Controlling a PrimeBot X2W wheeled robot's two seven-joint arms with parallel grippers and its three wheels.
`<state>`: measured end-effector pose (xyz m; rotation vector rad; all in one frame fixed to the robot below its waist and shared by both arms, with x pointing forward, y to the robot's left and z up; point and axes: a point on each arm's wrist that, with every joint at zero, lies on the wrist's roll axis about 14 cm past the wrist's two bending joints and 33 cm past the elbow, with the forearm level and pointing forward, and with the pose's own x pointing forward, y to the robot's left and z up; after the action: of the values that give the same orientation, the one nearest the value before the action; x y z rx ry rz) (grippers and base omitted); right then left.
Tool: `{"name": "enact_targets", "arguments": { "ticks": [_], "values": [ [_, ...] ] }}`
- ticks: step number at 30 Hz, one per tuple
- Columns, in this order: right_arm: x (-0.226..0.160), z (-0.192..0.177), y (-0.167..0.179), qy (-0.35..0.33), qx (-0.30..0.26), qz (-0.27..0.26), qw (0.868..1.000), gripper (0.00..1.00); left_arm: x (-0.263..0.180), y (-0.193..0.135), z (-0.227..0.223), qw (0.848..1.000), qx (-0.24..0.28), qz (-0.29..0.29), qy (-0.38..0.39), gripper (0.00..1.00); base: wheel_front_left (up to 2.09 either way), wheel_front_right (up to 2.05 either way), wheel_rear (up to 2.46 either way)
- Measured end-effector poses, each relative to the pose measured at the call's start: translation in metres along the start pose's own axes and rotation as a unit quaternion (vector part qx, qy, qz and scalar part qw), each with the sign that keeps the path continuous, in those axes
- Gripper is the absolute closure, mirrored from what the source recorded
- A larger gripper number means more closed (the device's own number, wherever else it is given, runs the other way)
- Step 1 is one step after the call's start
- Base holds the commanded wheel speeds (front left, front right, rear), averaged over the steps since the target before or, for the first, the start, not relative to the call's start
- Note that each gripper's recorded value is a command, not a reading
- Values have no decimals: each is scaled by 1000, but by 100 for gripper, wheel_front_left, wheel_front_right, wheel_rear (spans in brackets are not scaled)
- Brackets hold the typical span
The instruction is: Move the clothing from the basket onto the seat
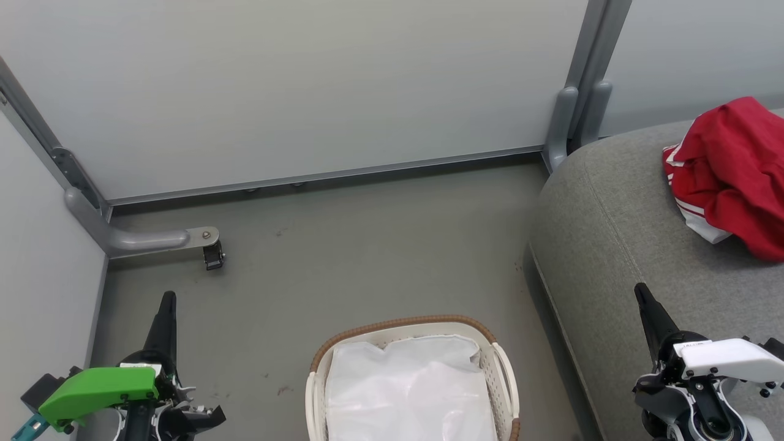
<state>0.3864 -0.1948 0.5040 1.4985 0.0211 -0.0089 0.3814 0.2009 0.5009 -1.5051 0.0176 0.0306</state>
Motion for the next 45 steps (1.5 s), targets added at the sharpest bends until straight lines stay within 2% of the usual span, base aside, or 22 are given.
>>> {"name": "enact_targets", "arguments": {
  "ticks": [12, 45],
  "values": [
    [0, 4, 3, -3, 39, 6, 999, 100, 5, -6, -1, 999, -35, -11, 4, 100, 0, 0, 0],
    [0, 4, 3, -3, 39, 7, 999, 100, 5, -6, -1, 999, -35, -12, 4, 100, 0, 0, 0]
  ]
}}
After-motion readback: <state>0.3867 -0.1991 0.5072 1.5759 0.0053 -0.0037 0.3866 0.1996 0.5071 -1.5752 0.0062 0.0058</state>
